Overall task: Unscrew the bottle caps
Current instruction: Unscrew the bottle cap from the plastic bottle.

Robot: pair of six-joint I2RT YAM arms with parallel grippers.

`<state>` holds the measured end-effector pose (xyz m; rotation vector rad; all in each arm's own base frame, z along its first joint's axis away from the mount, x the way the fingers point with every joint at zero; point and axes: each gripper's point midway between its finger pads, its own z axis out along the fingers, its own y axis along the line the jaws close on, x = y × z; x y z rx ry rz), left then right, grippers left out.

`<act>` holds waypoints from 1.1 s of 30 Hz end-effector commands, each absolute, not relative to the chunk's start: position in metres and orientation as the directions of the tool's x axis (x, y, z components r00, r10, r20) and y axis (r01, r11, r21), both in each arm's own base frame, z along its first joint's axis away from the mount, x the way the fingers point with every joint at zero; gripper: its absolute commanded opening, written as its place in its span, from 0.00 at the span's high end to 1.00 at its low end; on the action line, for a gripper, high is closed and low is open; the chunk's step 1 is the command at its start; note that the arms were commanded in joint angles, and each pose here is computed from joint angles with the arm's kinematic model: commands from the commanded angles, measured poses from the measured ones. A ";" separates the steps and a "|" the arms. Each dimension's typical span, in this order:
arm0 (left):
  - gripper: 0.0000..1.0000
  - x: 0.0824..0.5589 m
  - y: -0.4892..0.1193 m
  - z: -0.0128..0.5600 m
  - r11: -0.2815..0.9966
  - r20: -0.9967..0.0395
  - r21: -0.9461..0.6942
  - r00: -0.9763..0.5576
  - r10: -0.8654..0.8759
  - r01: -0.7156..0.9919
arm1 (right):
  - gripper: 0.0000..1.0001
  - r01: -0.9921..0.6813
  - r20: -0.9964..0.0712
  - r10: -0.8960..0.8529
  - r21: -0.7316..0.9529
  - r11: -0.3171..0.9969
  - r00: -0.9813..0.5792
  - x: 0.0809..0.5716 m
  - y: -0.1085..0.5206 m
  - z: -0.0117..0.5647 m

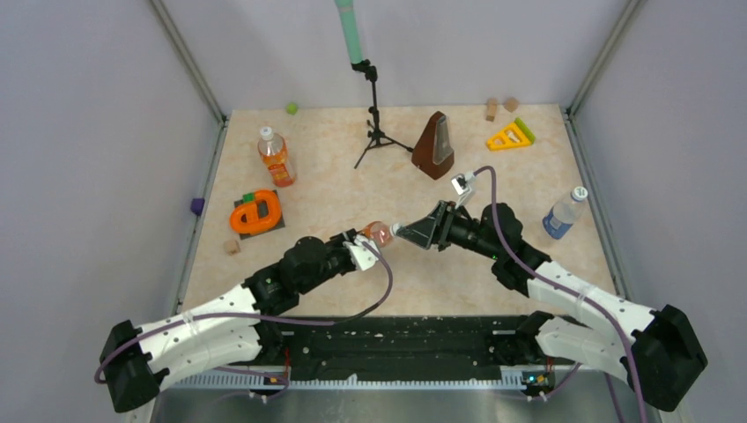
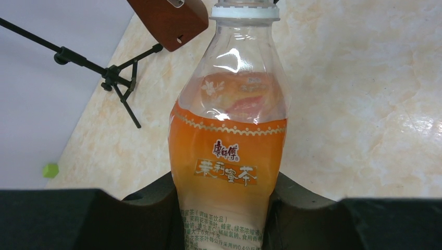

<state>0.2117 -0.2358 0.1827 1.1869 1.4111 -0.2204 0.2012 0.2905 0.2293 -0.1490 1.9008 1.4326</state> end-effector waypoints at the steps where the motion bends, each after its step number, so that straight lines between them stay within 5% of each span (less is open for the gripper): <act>1: 1.00 0.213 -0.242 0.194 0.466 -0.835 0.504 0.272 0.479 0.728 | 0.44 -0.532 -0.627 0.363 0.778 0.333 -0.690 0.205 0.294 0.250; 17: 1.00 0.210 -0.245 0.194 0.448 -0.831 0.509 0.284 0.478 0.735 | 0.51 -0.528 -0.620 0.349 0.783 0.329 -0.703 0.208 0.300 0.243; 20: 1.00 0.211 -0.243 0.193 0.450 -0.827 0.513 0.282 0.486 0.731 | 0.66 -0.532 -0.626 0.341 0.778 0.334 -0.702 0.208 0.299 0.241; 27: 1.00 0.209 -0.245 0.198 0.500 -0.875 0.431 0.213 0.434 0.751 | 0.75 -0.559 -0.653 0.296 0.754 0.346 -0.698 0.204 0.300 0.235; 33: 1.00 0.211 -0.249 0.192 0.482 -0.864 0.422 0.180 0.471 0.768 | 0.57 -0.578 -0.665 0.258 0.742 0.341 -0.701 0.201 0.303 0.236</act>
